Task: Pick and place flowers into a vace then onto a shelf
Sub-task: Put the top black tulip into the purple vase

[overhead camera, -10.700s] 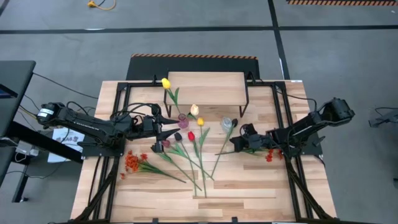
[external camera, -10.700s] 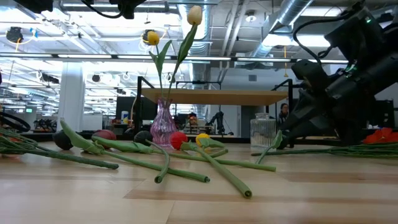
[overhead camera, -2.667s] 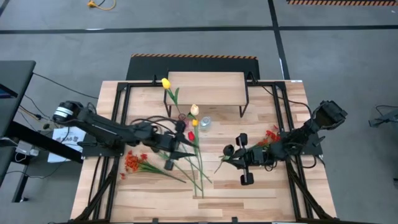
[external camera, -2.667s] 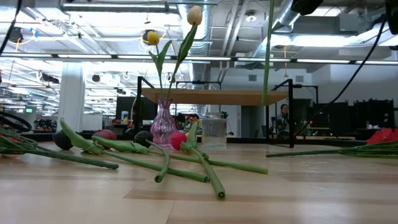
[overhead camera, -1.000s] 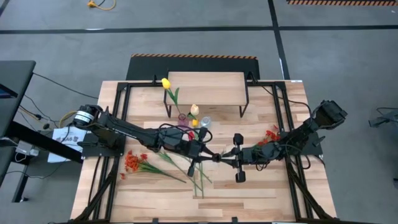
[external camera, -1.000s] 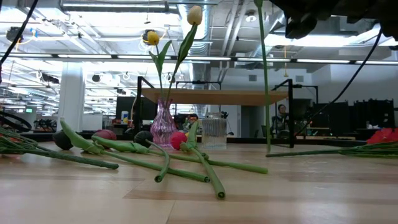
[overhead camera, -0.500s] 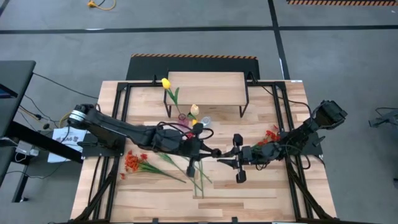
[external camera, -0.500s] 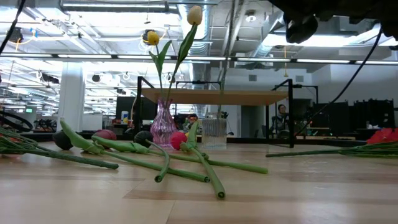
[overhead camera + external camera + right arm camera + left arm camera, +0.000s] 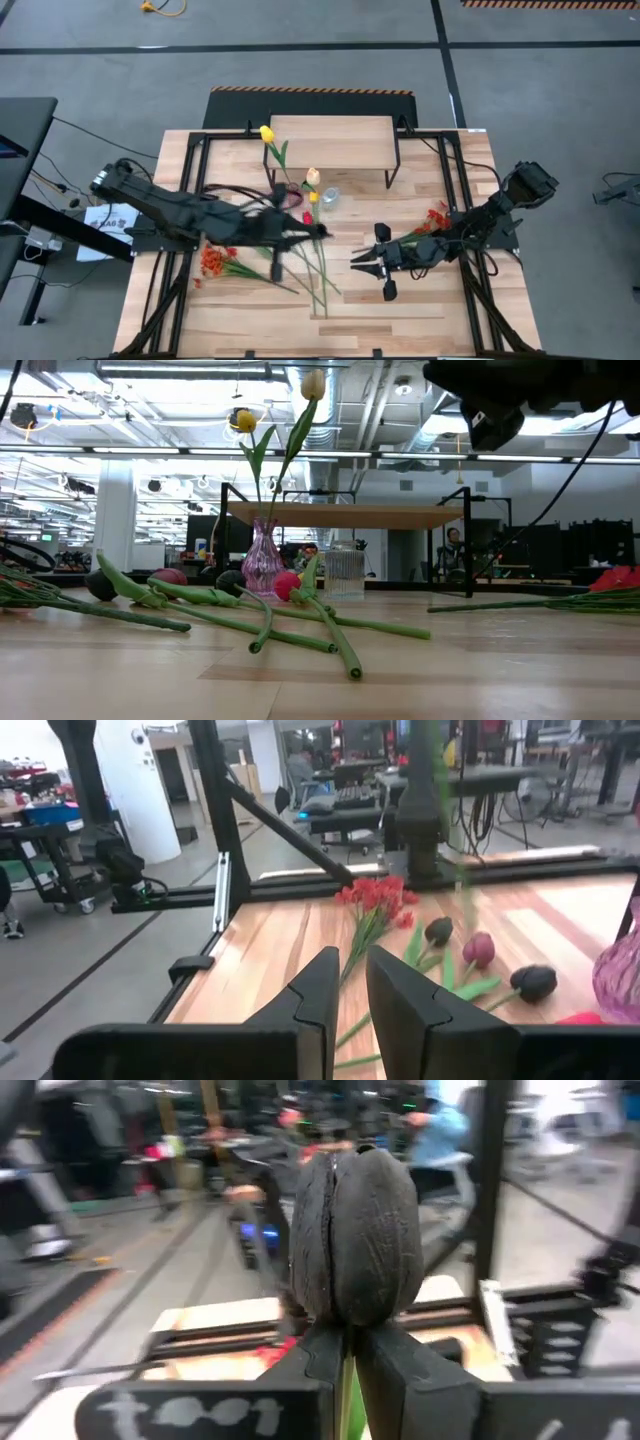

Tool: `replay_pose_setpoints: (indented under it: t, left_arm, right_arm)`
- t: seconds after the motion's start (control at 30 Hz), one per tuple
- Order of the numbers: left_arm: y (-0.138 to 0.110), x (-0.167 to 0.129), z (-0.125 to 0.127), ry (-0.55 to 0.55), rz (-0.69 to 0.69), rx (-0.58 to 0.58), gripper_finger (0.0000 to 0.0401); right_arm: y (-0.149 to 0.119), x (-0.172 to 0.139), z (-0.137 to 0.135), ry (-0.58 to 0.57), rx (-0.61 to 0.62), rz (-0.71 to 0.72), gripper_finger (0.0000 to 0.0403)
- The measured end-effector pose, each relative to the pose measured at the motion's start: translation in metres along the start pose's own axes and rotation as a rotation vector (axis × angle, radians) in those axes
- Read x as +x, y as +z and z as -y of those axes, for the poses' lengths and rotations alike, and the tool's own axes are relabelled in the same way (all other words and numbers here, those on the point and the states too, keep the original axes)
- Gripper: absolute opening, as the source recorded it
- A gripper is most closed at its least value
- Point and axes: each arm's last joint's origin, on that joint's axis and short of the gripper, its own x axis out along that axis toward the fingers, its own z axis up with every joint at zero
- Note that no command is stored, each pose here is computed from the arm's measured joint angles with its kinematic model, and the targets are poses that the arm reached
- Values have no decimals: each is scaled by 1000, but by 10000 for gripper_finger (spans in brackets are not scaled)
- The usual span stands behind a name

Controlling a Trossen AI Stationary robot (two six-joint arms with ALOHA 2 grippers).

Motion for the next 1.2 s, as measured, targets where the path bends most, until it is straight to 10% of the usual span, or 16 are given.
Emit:
replay_pose_setpoints:
  t: [0.4,0.87,1.2]
  left_arm:
    - [-10,-19,-8,331,-77,33,9]
    - [-81,-116,-74,332,267,-198,3]
    - [-96,-115,-85,337,287,-220,1]
  right_arm:
    - [0,0,0,-1,17,-4,48]
    - [0,0,0,-3,18,-1,48]
    - [-1,1,3,-14,16,-7,48]
